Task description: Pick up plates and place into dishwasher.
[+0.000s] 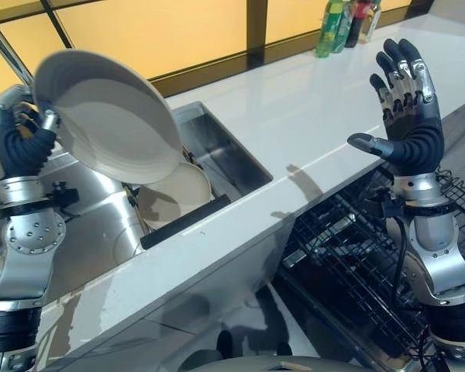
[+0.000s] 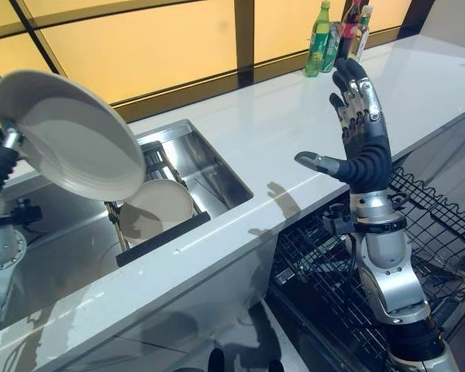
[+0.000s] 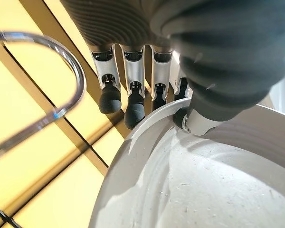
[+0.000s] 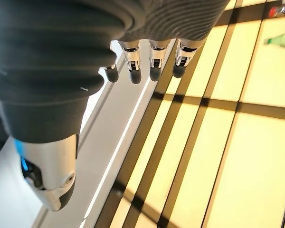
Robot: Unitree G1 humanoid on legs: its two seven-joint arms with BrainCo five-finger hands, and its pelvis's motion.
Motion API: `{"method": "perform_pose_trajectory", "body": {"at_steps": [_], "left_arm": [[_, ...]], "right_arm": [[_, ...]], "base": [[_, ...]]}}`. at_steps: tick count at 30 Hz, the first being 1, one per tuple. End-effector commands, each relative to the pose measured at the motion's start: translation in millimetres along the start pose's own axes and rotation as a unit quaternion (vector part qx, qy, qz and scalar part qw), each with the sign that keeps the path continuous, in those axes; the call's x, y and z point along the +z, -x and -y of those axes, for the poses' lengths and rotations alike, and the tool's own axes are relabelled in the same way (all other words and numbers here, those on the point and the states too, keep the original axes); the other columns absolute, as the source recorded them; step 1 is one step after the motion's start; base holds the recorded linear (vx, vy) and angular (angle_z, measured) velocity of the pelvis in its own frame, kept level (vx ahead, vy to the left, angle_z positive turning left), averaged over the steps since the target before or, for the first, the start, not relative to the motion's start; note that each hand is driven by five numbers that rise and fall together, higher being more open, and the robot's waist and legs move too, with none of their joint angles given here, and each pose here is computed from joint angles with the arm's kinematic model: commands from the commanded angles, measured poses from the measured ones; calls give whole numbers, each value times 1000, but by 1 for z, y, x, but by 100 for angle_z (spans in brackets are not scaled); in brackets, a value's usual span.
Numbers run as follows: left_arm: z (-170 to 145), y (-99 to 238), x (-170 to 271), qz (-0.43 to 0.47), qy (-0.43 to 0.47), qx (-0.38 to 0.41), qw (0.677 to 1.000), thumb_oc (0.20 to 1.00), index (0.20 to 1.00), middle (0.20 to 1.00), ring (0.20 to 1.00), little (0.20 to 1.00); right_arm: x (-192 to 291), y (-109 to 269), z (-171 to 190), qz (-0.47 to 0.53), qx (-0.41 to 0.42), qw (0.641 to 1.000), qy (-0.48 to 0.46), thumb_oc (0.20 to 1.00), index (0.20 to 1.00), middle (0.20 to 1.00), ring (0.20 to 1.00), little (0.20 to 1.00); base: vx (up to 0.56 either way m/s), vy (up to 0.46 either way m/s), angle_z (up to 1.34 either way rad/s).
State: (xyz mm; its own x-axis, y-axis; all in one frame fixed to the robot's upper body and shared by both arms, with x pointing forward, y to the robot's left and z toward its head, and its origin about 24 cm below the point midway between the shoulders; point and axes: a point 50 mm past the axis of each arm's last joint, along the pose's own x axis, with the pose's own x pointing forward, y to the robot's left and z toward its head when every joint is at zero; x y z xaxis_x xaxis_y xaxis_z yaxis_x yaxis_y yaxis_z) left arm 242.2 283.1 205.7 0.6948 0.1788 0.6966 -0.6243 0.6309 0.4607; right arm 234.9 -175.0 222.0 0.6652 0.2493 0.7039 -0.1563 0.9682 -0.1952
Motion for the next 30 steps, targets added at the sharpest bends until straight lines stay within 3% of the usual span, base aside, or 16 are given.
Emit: {"method": "perform_pose_trajectory", "body": {"at_steps": [1,12,30], "left_arm": [[9,-12,33,83,68,10,994,200,200,200,200,200],[64,1,71,127,138,-71,980,200,200,200,200,200],[92,4,87,121,166,-109,973,200,200,200,200,200]], "right_arm": [[14,-14,-22,38,53,996,-63,1000,1000,1000,1000,1000],[-16,-8,-94,-104,199,944,-242,1000,1000,1000,1000,1000],[-22,-12,-144,-170,217,896,-348,1000,1000,1000,1000,1000]], "base": [[-20,-32,-1],[0,-37,3],[3,-9,0]]}}
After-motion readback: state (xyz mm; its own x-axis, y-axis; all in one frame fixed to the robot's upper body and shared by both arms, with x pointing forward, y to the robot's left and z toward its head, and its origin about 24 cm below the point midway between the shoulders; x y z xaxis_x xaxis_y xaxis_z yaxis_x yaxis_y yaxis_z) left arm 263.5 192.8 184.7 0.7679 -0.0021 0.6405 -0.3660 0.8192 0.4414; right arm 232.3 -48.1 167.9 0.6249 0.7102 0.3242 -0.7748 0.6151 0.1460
